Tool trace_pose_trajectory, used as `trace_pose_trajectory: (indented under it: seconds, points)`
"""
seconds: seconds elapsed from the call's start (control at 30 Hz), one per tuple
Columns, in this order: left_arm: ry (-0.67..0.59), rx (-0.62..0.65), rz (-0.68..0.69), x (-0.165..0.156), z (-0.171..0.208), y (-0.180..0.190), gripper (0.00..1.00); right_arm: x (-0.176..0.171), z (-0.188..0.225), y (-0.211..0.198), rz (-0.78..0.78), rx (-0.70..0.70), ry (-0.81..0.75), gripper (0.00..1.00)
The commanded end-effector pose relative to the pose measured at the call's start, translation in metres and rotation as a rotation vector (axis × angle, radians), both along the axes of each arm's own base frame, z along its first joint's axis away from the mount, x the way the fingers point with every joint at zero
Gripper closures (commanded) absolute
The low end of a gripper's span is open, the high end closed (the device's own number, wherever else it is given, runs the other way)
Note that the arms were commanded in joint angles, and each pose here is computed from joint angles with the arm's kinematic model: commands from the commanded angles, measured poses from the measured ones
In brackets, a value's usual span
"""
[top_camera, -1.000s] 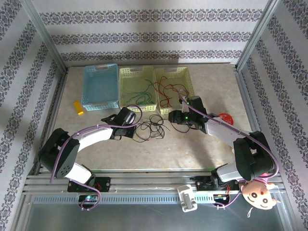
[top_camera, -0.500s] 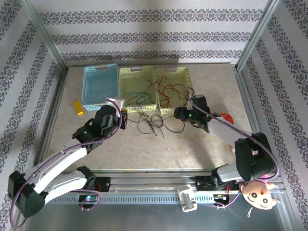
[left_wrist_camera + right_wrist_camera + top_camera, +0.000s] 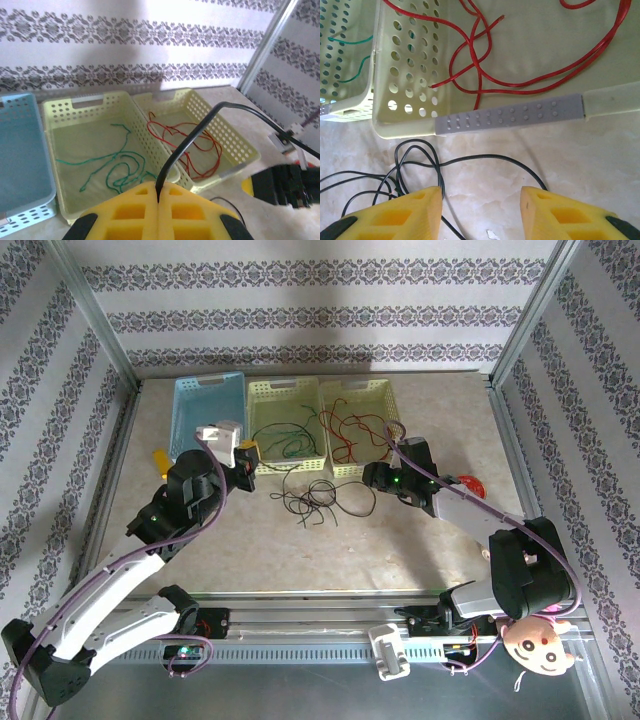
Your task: Untangle the cables
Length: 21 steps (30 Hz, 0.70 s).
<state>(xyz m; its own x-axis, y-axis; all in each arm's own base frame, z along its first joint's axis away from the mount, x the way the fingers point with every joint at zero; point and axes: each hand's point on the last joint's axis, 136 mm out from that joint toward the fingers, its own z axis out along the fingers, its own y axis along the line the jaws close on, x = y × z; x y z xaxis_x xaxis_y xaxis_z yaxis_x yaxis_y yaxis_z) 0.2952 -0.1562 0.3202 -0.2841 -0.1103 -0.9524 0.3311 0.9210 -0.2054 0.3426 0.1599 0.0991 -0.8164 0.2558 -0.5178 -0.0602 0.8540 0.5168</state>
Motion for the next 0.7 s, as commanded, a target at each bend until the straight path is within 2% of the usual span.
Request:
trace_pose_trajectory:
  seconds: [0.0, 0.13, 0.33, 0.5, 0.67]
  points:
    - [-0.101, -0.122, 0.119, 0.012, 0.043, 0.025, 1.0, 0.001, 0.01, 0.0, -0.001, 0.019, -0.032, 0.55]
    - [-0.206, -0.198, 0.077, 0.013, 0.084, 0.025, 1.0, 0.0, 0.011, 0.0, 0.003, 0.018, -0.038, 0.55]
    - [-0.329, -0.148, -0.075, -0.002, 0.141, 0.006, 1.0, -0.002, 0.015, -0.001, 0.006, 0.016, -0.061, 0.55]
    - [-0.446, -0.142, -0.096, -0.02, 0.183, 0.011, 1.0, 0.0, 0.016, -0.003, -0.01, 0.024, -0.076, 0.55]
    - [-0.519, -0.147, -0.103, -0.029, 0.204, 0.014, 1.0, 0.001, 0.017, -0.002, -0.01, 0.029, -0.08, 0.55]
